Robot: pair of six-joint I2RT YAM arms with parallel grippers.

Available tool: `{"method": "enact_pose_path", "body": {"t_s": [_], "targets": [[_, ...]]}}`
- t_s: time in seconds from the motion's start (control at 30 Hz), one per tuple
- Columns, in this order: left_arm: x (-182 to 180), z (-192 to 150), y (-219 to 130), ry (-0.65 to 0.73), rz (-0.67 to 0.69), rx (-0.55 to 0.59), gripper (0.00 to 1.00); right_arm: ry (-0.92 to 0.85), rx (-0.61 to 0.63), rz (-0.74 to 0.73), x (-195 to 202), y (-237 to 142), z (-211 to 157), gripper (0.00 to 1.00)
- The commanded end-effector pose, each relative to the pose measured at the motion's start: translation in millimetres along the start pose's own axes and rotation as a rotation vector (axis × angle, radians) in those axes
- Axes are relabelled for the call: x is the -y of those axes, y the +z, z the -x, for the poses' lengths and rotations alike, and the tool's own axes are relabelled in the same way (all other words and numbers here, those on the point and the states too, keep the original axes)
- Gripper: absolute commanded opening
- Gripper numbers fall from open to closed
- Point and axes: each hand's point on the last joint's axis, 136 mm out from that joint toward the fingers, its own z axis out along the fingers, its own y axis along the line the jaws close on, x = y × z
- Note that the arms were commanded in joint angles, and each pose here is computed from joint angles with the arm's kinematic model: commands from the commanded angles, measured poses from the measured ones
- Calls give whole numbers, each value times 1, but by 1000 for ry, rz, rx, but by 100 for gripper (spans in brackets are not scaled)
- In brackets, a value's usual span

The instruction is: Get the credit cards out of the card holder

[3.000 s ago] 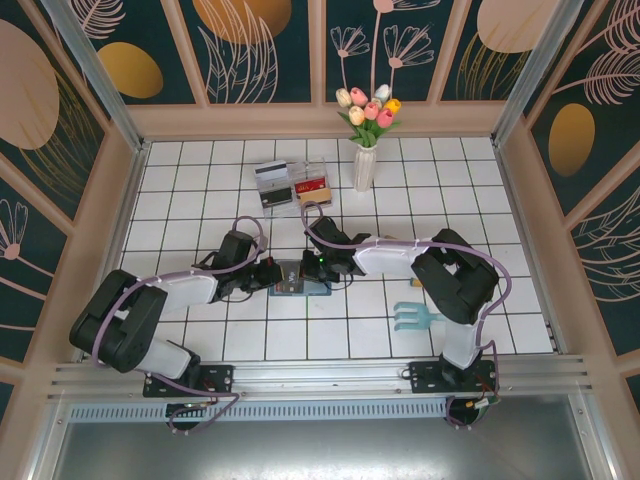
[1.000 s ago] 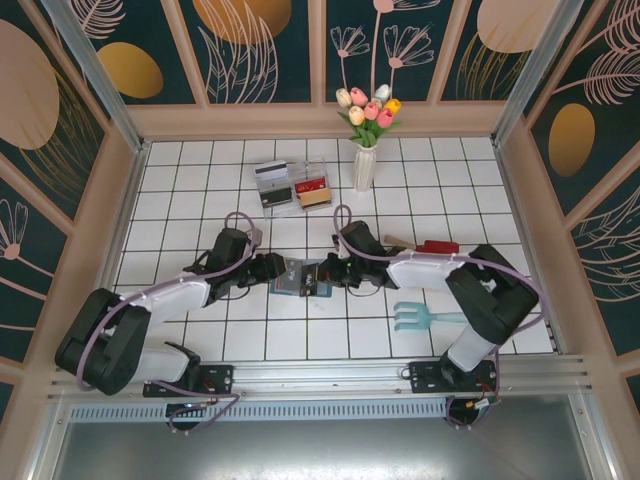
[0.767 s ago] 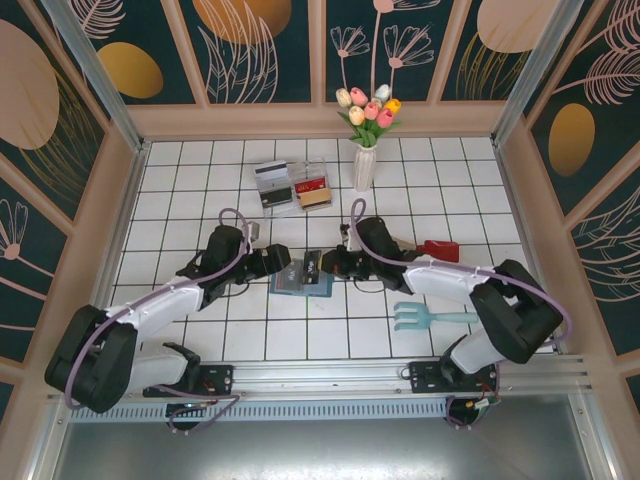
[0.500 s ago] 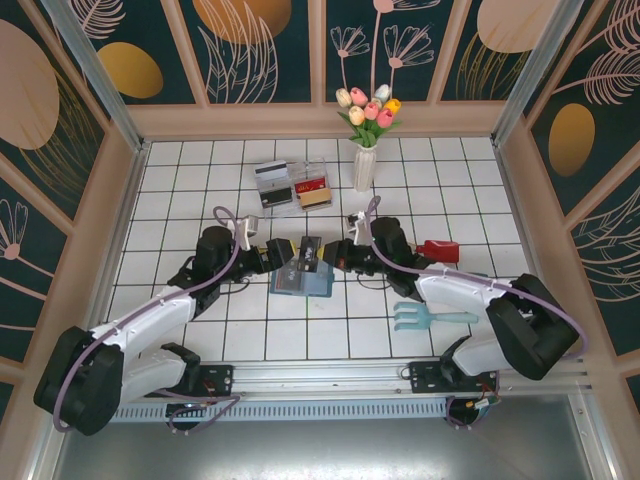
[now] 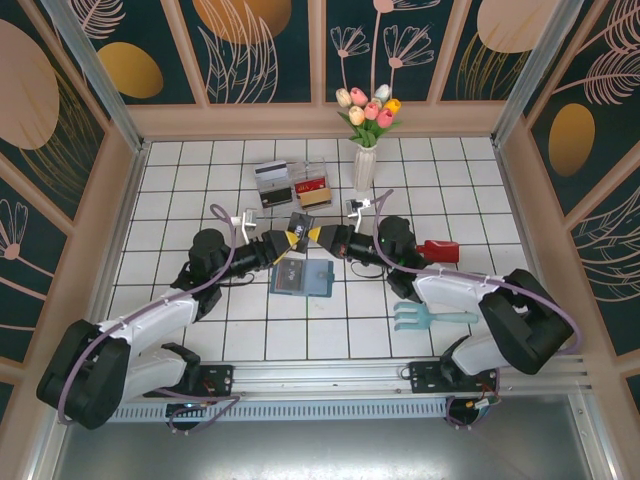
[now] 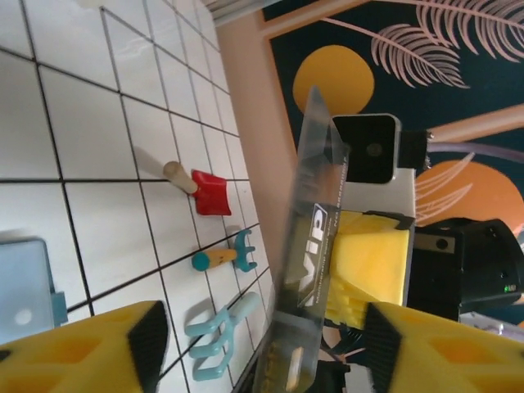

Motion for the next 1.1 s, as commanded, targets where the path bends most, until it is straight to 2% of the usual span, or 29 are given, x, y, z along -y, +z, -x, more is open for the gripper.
{"method": "enact_pose_path", "body": {"t_s": [0.0, 0.17, 0.43, 0.7, 0.8, 0.87, 0.93, 1.03, 1.07], "targets": [[18, 5, -1, -40, -88, 30, 55, -1, 18, 84, -14, -3, 4, 0], [24, 7, -3, -36, -119, 45, 38, 13, 17, 99, -14, -2, 4, 0], [26, 4, -9, -28, -148, 53, 25, 27, 18, 90, -9, -5, 4, 0], [24, 3, -9, -21, -143, 55, 2, 37, 13, 77, -5, -6, 4, 0], [21, 3, -8, -9, -128, 49, 0, 25, -22, 51, 0, -5, 4, 1], [16, 3, -6, 4, -97, 43, 0, 10, -16, -6, 9, -8, 8, 16], [10, 2, -4, 25, -51, 35, 0, -22, 5, -94, 20, -14, 16, 41], [-1, 5, -3, 80, 31, 37, 0, -94, 44, -256, 35, -27, 32, 64], [-4, 7, -4, 104, 57, 42, 0, -116, 57, -322, 42, -32, 38, 69]]}}
